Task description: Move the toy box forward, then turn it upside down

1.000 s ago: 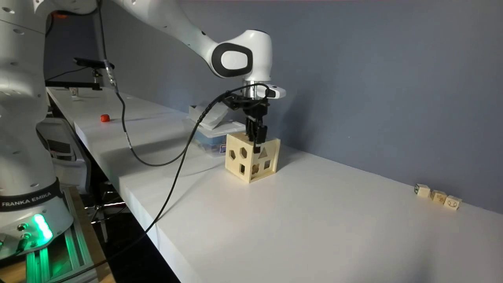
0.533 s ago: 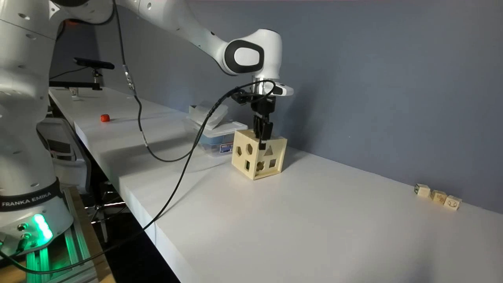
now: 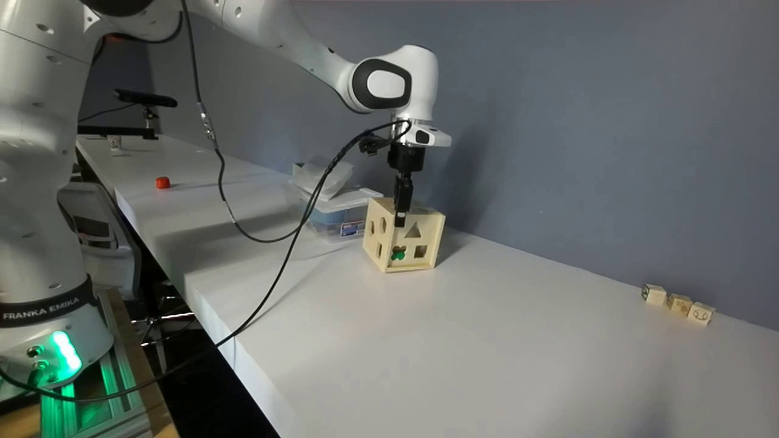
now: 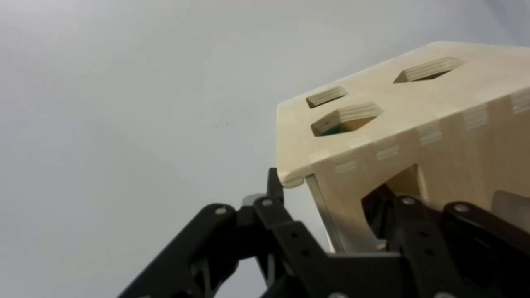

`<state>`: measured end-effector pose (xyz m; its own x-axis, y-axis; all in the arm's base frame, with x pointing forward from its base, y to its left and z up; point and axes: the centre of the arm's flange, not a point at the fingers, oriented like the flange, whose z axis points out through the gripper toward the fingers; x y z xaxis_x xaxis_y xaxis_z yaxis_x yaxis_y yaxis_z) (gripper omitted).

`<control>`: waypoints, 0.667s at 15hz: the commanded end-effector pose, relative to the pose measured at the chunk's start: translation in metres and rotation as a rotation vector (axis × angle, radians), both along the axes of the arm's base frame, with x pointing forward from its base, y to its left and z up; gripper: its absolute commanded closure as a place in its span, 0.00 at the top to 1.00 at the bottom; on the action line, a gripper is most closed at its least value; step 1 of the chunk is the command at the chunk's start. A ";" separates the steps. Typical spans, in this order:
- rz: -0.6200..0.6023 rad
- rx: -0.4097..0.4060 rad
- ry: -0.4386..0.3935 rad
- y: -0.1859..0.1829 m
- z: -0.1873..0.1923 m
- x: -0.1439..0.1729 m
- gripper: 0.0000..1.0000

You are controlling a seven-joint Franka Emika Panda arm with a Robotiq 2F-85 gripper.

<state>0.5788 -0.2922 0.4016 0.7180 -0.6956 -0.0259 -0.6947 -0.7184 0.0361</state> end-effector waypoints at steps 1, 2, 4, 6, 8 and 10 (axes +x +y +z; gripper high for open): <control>-0.202 -0.016 0.011 0.015 0.025 0.039 0.23; -0.255 -0.026 0.009 0.017 0.030 0.047 0.23; -0.363 -0.046 0.001 0.024 0.033 0.067 0.23; -0.466 -0.072 -0.004 0.029 0.033 0.085 0.23; -0.568 -0.102 0.011 0.033 0.028 0.099 0.23; -0.667 -0.128 0.030 0.039 0.020 0.107 0.23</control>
